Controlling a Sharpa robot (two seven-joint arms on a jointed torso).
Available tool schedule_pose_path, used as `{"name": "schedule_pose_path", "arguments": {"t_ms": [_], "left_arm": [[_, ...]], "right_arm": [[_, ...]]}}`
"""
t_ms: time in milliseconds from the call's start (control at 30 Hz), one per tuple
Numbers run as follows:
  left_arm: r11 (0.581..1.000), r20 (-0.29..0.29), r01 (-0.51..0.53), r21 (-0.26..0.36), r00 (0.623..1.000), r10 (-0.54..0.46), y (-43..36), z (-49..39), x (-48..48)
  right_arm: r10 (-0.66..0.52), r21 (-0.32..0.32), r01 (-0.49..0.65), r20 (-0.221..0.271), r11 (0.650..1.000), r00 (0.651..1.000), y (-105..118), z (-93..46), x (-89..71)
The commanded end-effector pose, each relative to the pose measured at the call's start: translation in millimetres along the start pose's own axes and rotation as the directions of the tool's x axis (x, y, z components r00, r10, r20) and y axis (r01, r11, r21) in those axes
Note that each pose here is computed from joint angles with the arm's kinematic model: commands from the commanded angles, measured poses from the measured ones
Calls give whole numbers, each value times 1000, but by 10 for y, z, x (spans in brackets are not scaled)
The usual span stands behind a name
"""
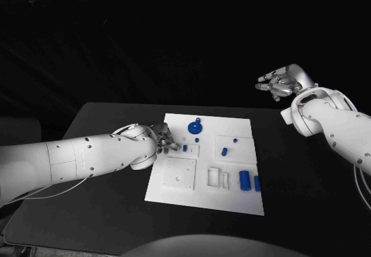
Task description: Assemble the parts on the task board
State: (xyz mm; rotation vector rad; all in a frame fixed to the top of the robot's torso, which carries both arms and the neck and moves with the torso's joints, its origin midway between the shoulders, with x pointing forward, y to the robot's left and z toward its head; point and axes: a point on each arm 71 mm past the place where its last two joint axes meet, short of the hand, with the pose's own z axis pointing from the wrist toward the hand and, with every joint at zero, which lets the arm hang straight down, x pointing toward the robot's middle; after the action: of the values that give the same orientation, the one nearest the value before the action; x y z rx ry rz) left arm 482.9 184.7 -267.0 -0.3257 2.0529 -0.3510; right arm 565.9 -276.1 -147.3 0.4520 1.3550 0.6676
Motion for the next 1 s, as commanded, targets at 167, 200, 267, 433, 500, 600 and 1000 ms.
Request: {"name": "schedule_pose_path", "arguments": {"t_ms": [167, 200, 267, 433, 500, 600, 1000], "left_arm": [[1000, -95, -26, -6, 995, 25, 6, -15, 177], [1000, -93, -25, -7, 995, 25, 8, -14, 175], [1000, -91, -26, -10, 996, 25, 14, -13, 171], [999, -85, -30, -15, 996, 28, 29, -8, 160], [999, -82, -33, -16, 996, 32, 35, -6, 153], [999, -77, -40, -17, 996, 39, 44, -2, 141], [997, -69, -73, -17, 995, 72, 59, 6, 67]], "right_arm": [[-1, -10, 1, -11, 1000, 1000, 8, -1, 11], [-1, -10, 1, -11, 1000, 1000, 8, -1, 11], [-1, -10, 1, -11, 1000, 1000, 8, -2, 11], [-1, -10, 1, -11, 1000, 1000, 7, -2, 11], [-1, -10, 1, -11, 1000, 1000, 6, -2, 10], [-2, -10, 1, -11, 1000, 1000, 5, -2, 10], [-1, -9, 1, -12, 1000, 1000, 2, -4, 14]]}}
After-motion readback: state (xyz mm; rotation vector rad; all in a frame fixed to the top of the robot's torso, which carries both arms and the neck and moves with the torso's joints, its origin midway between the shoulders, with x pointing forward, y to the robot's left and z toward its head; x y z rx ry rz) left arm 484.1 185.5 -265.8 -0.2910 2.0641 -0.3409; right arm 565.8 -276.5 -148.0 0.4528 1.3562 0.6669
